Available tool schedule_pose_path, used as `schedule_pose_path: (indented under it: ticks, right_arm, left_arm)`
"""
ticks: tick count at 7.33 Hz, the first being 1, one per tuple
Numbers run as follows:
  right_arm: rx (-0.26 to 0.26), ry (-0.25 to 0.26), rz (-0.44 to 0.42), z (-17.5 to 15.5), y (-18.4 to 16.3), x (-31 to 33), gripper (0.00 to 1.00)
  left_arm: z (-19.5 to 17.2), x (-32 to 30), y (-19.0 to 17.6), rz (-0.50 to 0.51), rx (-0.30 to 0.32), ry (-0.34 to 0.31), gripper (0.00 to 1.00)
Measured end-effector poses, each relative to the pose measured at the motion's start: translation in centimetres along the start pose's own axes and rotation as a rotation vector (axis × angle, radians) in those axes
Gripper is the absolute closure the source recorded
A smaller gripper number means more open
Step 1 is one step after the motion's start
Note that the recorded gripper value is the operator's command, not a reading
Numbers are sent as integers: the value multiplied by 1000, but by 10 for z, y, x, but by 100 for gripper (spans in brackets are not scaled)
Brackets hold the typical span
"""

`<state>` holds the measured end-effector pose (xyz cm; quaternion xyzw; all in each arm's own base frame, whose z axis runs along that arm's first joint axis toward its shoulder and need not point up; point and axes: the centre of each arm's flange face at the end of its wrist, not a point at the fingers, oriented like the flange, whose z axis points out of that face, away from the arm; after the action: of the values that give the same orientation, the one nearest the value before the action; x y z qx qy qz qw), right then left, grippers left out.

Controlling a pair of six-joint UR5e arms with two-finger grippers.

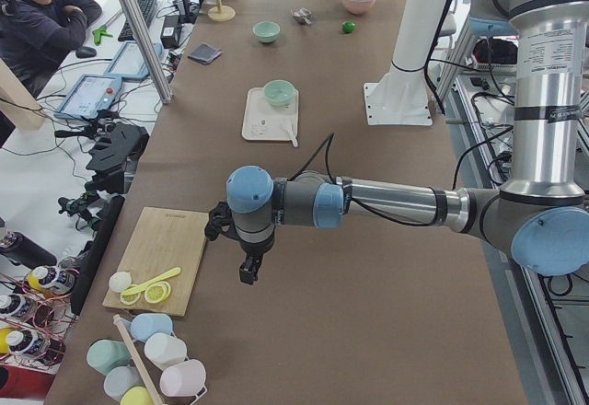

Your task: Stack green bowls together

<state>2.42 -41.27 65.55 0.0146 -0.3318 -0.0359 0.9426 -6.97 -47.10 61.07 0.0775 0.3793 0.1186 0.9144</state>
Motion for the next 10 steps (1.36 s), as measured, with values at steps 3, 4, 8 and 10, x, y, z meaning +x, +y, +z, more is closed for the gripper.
schedule_pose_path:
  ticks: [3, 4, 8, 10]
  right_arm:
    - [24, 1, 12, -10, 5, 12, 0]
    - [30, 4, 12, -12, 5, 13, 0]
    - [87, -1, -10, -33, -9, 0, 0]
    - [140, 0, -29, -50, -14, -6, 0]
  left_arm:
    - [0, -1, 4, 76, 46, -61, 1]
    - [3, -4, 7, 81, 49, -72, 1]
    - [-9, 3, -12, 119, 98, -86, 1]
    - [-12, 4, -25, 164, 140, -94, 1]
